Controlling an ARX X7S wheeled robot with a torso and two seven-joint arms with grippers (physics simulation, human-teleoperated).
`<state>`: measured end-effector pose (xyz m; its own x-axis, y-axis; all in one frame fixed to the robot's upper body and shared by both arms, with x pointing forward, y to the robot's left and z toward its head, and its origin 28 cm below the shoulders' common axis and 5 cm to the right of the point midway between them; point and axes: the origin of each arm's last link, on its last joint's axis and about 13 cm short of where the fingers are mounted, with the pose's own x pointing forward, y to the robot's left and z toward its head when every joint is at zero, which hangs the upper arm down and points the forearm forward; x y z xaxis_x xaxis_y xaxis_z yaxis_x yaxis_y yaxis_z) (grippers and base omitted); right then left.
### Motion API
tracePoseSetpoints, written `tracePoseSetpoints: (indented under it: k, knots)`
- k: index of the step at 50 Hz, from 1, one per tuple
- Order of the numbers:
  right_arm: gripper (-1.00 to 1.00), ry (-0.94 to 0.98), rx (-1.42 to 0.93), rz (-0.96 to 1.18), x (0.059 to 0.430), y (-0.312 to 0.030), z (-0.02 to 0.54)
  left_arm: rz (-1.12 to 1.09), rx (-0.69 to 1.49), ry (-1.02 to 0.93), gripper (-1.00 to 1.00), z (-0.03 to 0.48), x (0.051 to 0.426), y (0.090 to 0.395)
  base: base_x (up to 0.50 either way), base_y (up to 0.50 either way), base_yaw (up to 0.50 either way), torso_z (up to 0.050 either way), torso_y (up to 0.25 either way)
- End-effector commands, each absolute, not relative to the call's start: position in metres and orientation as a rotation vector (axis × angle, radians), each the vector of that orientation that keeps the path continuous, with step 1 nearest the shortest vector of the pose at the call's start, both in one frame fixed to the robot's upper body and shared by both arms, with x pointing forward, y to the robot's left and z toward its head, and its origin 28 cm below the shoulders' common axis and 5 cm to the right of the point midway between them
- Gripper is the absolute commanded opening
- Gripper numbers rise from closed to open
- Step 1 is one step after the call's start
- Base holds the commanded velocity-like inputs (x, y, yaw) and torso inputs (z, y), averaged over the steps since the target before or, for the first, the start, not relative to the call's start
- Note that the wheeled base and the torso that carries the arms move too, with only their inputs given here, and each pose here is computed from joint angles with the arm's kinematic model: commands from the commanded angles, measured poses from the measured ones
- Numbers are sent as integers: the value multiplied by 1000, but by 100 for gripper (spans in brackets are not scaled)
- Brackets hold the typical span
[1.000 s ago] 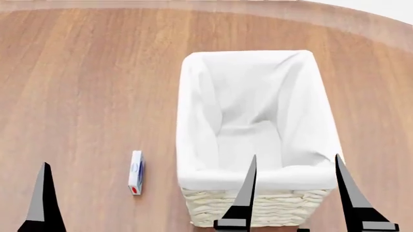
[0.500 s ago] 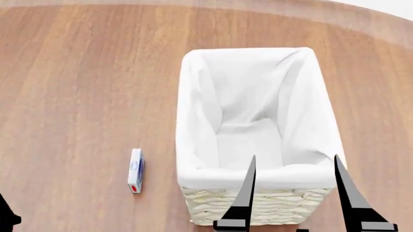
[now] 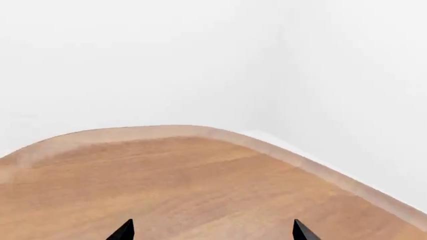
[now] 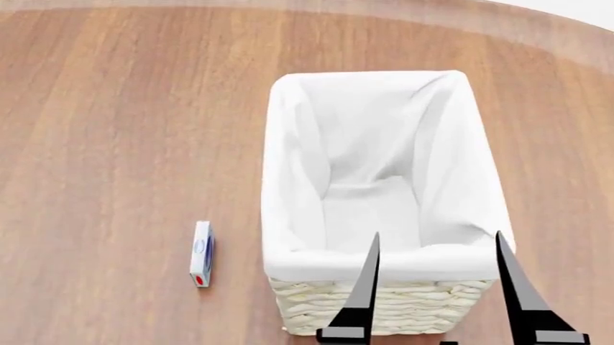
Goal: Pick up the ketchup, and put it in the basket.
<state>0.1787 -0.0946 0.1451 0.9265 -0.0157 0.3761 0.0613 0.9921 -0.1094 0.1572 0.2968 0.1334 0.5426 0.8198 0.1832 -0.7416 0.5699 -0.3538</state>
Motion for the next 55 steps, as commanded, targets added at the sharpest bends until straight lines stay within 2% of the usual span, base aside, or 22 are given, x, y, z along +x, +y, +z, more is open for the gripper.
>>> tracePoseSetpoints:
  k: [1, 15, 25, 55]
  knots:
    - [100, -387, -121, -44, 178, -95, 146, 1218, -276, -324, 100, 131, 140, 320, 0, 0, 0, 0, 0]
    - [100, -381, -123, -41, 180, -95, 145, 1348, -312, -314, 100, 130, 126, 336, 0, 0, 0, 0, 0]
    - [100, -377, -127, -36, 180, -93, 143, 1473, -386, -228, 100, 123, 121, 344, 0, 0, 0, 0, 0]
    - [100, -389, -129, -32, 177, -92, 146, 1467, -377, -103, 100, 100, 114, 364, 0, 0, 0, 0, 0]
